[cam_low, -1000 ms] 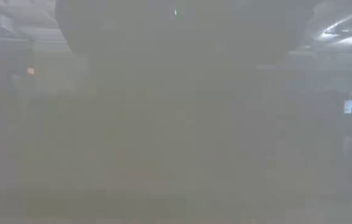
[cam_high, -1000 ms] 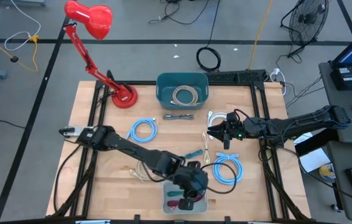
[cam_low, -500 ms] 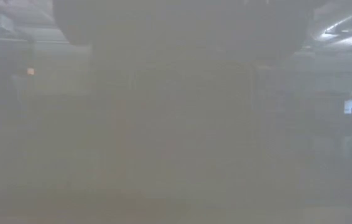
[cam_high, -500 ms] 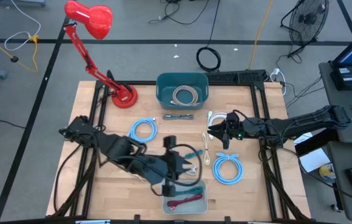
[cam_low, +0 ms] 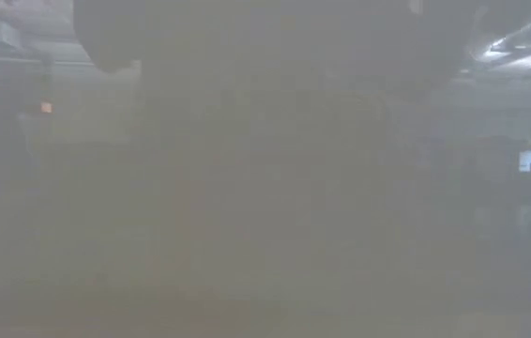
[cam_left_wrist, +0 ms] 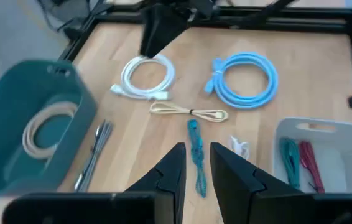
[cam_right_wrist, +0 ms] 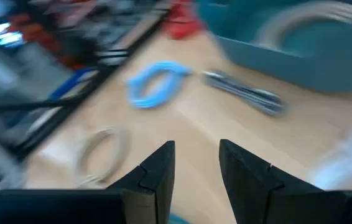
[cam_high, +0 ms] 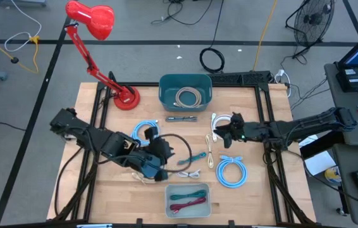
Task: Pick & Place USB Port
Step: Put the white hdmi cable into the green bin
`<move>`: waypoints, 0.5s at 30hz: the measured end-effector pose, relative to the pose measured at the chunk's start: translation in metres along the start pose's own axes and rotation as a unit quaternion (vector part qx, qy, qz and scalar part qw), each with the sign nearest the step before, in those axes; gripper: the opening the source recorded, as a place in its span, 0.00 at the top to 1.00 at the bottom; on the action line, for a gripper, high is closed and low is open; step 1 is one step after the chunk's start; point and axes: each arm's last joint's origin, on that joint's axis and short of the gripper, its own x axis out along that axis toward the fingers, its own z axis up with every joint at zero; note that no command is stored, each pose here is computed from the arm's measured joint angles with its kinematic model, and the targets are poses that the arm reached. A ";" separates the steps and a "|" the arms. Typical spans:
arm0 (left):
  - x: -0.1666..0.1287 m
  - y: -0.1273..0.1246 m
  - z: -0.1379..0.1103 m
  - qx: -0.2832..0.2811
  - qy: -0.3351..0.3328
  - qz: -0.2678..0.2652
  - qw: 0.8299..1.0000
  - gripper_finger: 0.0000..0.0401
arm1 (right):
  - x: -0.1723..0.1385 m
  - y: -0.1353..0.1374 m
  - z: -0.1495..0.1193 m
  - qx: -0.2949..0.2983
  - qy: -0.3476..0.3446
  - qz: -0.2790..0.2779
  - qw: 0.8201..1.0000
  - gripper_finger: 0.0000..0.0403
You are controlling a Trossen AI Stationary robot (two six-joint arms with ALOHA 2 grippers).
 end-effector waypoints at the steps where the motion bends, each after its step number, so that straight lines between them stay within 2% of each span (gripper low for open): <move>1: 0.000 0.004 -0.005 -0.011 0.003 0.003 1.000 0.81 | 0.000 -0.004 -0.002 0.015 0.001 -0.025 1.000 0.71; 6: 0.002 0.024 -0.024 -0.052 0.011 0.018 0.998 0.81 | -0.001 -0.020 -0.008 0.042 0.022 -0.112 0.993 0.72; 10: 0.002 0.045 -0.026 -0.088 0.010 0.037 0.995 0.81 | -0.002 -0.033 -0.011 0.072 0.041 -0.168 0.982 0.75; 13: 0.005 0.059 -0.021 -0.102 0.005 0.051 0.993 0.81 | -0.001 -0.038 -0.010 0.084 0.050 -0.180 0.979 0.77; 15: 0.006 0.066 -0.020 -0.099 0.008 0.059 0.993 0.81 | 0.000 -0.040 -0.008 0.071 0.060 -0.180 0.979 0.79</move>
